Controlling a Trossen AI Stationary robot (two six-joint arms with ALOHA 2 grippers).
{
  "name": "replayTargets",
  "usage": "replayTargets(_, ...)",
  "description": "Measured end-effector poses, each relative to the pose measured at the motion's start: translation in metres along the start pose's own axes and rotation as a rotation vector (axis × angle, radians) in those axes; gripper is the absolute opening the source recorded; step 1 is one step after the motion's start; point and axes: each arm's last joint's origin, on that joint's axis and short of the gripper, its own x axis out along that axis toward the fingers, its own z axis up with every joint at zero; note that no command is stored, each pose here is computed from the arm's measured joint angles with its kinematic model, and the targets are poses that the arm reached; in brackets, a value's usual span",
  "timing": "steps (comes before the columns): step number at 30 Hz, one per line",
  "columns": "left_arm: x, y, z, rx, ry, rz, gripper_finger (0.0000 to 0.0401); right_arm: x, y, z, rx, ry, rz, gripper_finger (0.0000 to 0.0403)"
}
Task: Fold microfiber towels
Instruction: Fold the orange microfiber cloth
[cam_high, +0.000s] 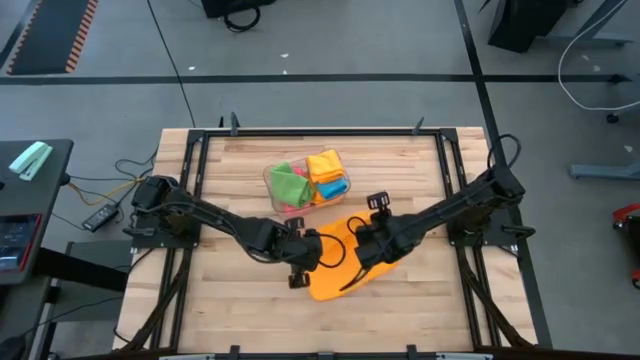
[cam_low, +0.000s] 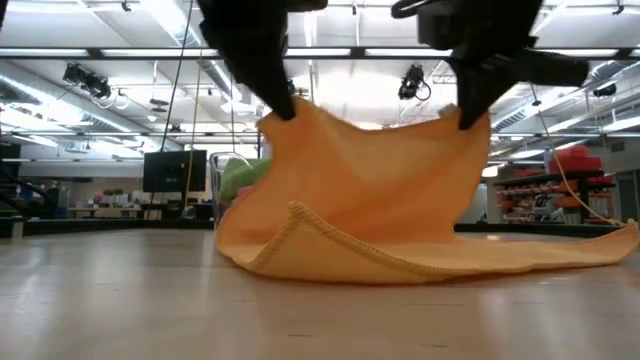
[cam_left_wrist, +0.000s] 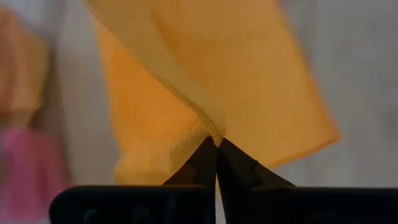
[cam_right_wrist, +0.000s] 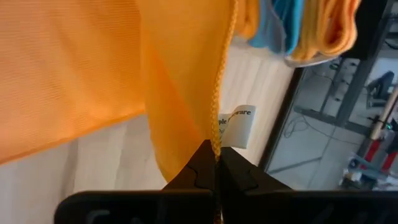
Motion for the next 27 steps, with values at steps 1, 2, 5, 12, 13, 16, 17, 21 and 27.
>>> replayTargets(1,0.0,-0.003,0.002,-0.009,-0.017,-0.026,0.0011,-0.001,0.003,-0.002,-0.01,-0.002,0.008,0.0007)
replayTargets(2,0.002,-0.007,0.004,-0.019,-0.038,-0.053,0.0008,-0.001,0.005,-0.004,-0.017,-0.002,0.019,0.0007)
replayTargets(5,0.013,-0.017,0.003,-0.03,-0.044,-0.092,0.0007,0.0,0.017,-0.009,-0.037,-0.004,0.074,0.0007)
replayTargets(12,0.046,-0.033,-0.001,-0.065,-0.031,-0.118,0.0012,0.002,0.051,-0.022,-0.111,-0.026,0.115,0.0007)
replayTargets(13,0.051,-0.033,-0.002,-0.07,-0.025,-0.118,0.0009,0.004,0.056,-0.025,-0.121,-0.029,0.116,0.0007)
replayTargets(16,0.06,-0.038,-0.001,-0.097,-0.04,-0.153,0.0006,0.005,0.07,-0.029,-0.132,-0.054,0.114,0.0007)
replayTargets(17,0.062,-0.039,-0.001,-0.101,-0.043,-0.164,0.0008,0.006,0.074,-0.03,-0.134,-0.064,0.117,0.0007)
replayTargets(21,0.068,-0.043,-0.002,-0.141,-0.034,-0.192,0.0018,0.008,0.088,-0.034,-0.142,-0.104,0.123,0.0007)
replayTargets(27,0.067,-0.051,-0.002,-0.155,-0.054,-0.227,0.0006,0.018,0.1,-0.04,-0.154,-0.121,0.147,0.0008)
